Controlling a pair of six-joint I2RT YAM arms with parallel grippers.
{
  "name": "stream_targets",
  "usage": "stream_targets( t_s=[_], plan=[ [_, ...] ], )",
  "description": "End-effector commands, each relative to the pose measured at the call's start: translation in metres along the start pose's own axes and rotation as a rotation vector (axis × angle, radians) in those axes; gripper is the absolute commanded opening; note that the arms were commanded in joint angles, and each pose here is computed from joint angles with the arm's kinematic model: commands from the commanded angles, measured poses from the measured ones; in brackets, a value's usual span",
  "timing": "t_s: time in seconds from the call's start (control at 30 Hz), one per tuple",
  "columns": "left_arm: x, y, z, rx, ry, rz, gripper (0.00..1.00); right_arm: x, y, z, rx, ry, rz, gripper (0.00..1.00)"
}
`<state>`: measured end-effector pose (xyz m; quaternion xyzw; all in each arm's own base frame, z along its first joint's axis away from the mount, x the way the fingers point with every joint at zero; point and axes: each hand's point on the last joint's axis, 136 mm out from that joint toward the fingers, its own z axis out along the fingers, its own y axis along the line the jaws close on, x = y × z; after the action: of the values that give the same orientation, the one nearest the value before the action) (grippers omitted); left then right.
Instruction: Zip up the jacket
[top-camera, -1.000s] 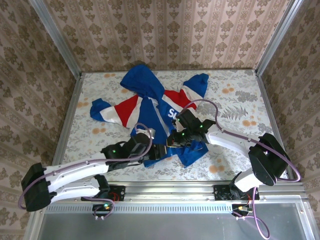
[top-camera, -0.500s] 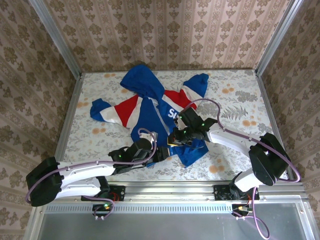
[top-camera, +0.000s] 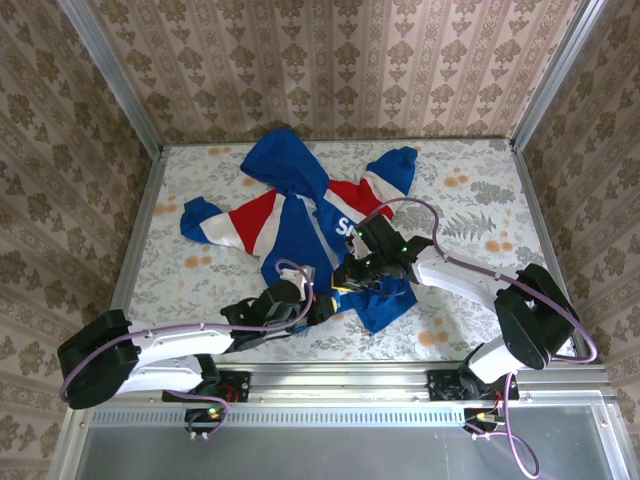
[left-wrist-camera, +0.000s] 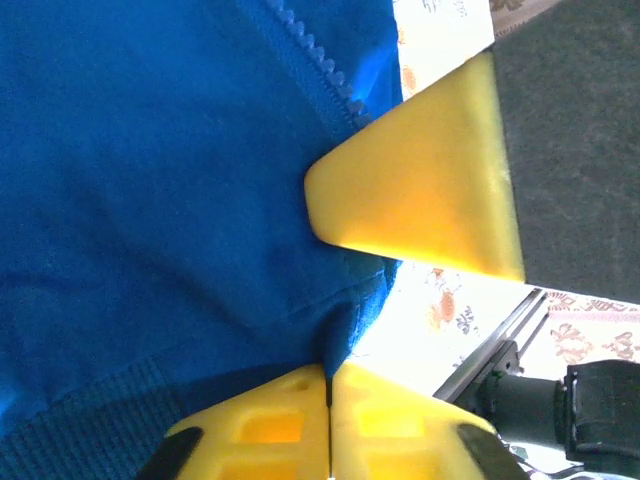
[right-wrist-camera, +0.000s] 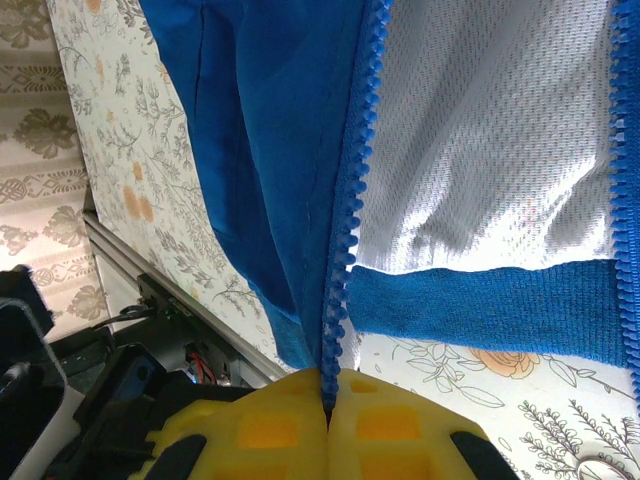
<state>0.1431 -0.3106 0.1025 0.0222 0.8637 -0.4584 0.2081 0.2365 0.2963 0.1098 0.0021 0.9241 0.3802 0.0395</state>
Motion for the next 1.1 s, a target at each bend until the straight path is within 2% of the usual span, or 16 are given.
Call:
stream_targets(
  t_s=[0.0,0.13,0.23,0.27,0.33,0.4,0.53,0.73,1.07],
  plan=[
    [-0.001,0.002,-0.003,0.022,-0.009,-0.016,0.00,0.005,-0.003,0.002,-0.001,0.025,0.010,0.02],
    [-0.001,0.006,-0.008,0.030,-0.006,-0.003,0.00,0.004,0.004,-0.008,-0.060,0.050,-0.035,0.33],
    [0.001,0.013,-0.015,0.005,0.001,-0.002,0.00,-0.004,-0.021,-0.031,-0.009,0.022,-0.010,0.43],
    [0.001,0.015,-0.018,-0.001,0.002,-0.002,0.00,-0.004,-0.034,-0.039,0.047,0.010,-0.021,0.44],
    [0.002,0.020,-0.024,-0.016,0.011,-0.002,0.00,0.001,-0.068,-0.060,0.254,-0.004,-0.073,0.45],
    [0.003,0.025,-0.028,-0.030,0.016,-0.009,0.00,0.007,-0.094,-0.074,0.424,0.022,-0.147,0.46],
    [-0.001,0.033,-0.035,-0.039,0.004,-0.028,0.00,0.031,-0.127,-0.084,0.597,0.141,-0.254,0.46],
    [-0.004,0.039,-0.035,-0.051,0.010,-0.040,0.00,0.058,-0.133,-0.058,0.584,0.249,-0.287,0.47],
    [0.002,0.048,-0.025,-0.072,0.052,-0.048,0.00,0.063,-0.132,-0.024,0.651,0.305,-0.373,0.47]
  ],
)
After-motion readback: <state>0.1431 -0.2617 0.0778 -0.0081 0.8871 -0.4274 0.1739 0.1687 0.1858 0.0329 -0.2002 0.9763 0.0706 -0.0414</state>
